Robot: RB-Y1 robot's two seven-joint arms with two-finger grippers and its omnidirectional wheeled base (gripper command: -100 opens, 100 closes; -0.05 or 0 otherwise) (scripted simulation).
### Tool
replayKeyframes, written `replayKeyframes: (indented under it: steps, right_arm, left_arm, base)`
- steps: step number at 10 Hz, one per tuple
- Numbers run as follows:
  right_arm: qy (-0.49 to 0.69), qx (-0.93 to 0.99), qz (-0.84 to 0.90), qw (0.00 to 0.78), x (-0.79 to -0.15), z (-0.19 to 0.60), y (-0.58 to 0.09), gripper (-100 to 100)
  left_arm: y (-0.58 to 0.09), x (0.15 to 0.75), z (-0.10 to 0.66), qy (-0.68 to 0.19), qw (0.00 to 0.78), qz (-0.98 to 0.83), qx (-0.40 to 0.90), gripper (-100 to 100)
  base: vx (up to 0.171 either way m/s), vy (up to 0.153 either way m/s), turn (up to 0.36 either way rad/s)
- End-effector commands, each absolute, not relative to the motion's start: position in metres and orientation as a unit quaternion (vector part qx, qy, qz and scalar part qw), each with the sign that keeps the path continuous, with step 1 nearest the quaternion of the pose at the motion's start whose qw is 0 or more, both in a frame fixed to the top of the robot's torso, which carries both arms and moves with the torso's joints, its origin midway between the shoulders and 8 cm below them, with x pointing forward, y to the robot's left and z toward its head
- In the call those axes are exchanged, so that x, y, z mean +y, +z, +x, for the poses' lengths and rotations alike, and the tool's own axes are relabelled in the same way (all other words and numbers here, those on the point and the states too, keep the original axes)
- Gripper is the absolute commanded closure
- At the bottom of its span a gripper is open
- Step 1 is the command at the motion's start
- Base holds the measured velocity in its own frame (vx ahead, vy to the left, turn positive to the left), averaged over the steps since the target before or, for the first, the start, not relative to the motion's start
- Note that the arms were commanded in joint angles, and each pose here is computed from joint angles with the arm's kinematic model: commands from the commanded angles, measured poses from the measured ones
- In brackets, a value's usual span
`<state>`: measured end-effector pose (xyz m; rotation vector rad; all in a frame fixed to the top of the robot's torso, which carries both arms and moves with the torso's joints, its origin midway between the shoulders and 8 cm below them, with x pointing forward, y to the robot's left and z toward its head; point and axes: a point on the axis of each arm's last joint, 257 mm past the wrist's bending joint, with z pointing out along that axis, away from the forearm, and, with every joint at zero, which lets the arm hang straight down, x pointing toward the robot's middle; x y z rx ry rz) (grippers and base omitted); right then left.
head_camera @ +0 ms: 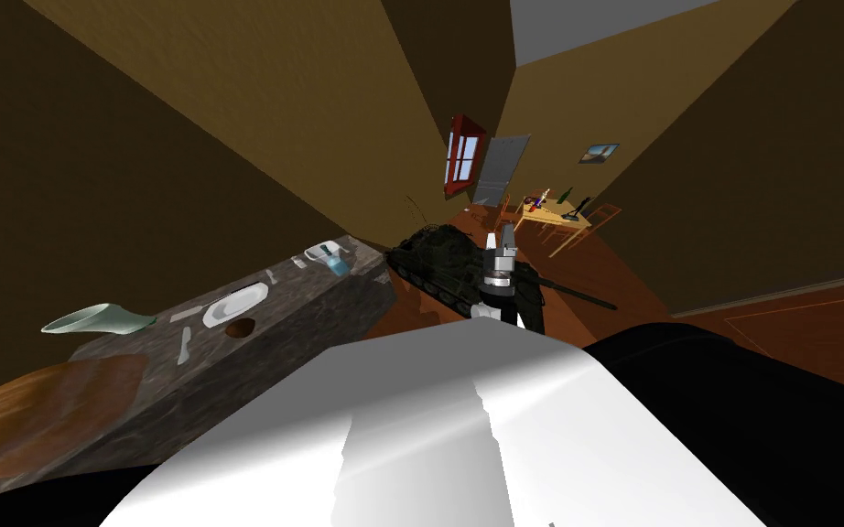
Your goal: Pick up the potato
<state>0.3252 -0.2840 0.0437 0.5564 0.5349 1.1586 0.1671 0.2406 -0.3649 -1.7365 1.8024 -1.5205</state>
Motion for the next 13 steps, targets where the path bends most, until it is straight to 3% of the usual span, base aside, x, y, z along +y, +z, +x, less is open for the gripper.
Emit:
replayKeyframes:
  steps: [1, 13]
  right_arm:
    - [0.534, 0.246, 0.256, 0.767, -0.284, 0.325, 0.044, 0]
    - [0.534, 0.246, 0.256, 0.767, -0.284, 0.325, 0.044, 0]
  left_arm:
    - [-0.372, 0.254, 0.154, -0.492, 0.100, -0.591, 0.631, -100]
    - [-0.418, 0.408, 0.044, -0.261, 0.069, -0.595, 0.757, -100]
  base:
    - [-0.012, -0.045, -0.088]
    - [0.002, -0.020, -0.103]
